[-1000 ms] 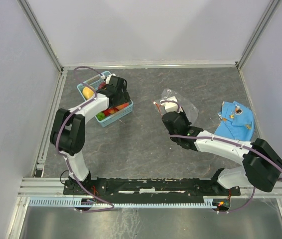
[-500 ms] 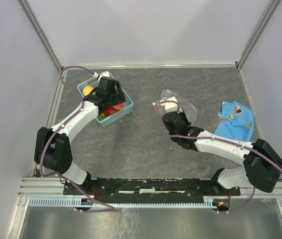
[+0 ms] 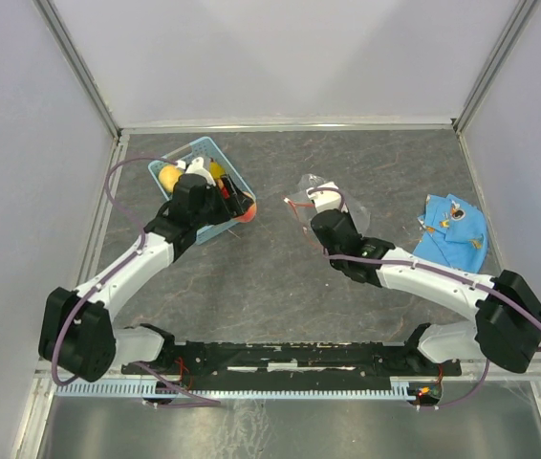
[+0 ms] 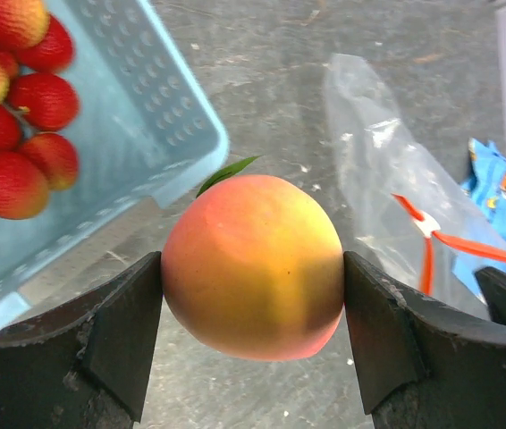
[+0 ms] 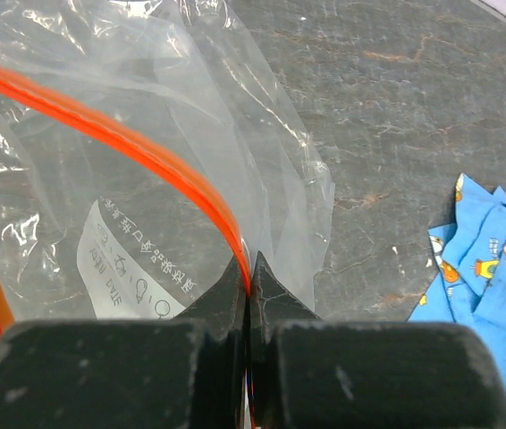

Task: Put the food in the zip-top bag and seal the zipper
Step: Place the fake fruit in the zipper food storage bag.

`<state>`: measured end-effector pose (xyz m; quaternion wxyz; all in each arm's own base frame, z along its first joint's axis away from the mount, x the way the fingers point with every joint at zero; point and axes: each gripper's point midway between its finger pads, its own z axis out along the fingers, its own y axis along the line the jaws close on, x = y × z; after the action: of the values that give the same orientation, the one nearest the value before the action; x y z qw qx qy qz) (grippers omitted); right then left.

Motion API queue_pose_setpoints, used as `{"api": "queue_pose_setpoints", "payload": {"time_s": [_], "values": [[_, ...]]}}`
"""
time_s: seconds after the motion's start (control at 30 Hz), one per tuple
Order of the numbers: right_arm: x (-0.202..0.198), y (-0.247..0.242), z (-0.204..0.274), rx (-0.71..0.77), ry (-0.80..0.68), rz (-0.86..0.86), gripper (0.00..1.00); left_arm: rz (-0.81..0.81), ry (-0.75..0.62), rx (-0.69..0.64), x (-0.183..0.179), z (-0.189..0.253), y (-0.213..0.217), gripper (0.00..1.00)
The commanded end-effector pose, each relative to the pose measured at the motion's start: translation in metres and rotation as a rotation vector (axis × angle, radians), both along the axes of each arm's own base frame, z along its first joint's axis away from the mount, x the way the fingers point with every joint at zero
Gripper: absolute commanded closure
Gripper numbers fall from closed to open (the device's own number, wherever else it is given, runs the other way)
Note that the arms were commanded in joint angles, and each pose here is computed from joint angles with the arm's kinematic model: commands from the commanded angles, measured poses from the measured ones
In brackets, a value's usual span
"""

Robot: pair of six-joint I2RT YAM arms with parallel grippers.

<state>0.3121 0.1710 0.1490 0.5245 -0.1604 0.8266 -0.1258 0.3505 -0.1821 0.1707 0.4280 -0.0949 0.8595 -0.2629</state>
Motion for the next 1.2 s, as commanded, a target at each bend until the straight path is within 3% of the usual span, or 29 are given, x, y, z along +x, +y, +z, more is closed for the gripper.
{"api": "queue_pose_setpoints", "payload": {"time_s": [0.0, 0.67, 0.93, 1.17], "values": [[0.003, 0.017, 0.016, 0.146, 0.009, -0.017, 0.98, -0.075, -0.133, -0.184, -0.011, 0.049, -0.031, 0.45], [-0.007, 0.069, 0.015, 0.409, 0.163, 0.05, 0.98, -0.285, -0.295, -0.465, -0.083, 0.09, -0.1, 0.48], [-0.012, 0.083, 0.022, 0.487, 0.19, 0.088, 0.98, -0.286, -0.282, -0.456, -0.087, 0.074, -0.116, 0.48], [-0.017, 0.085, 0.039, 0.535, 0.179, 0.124, 0.98, -0.208, -0.204, -0.331, -0.076, 0.028, -0.109, 0.49]]}}
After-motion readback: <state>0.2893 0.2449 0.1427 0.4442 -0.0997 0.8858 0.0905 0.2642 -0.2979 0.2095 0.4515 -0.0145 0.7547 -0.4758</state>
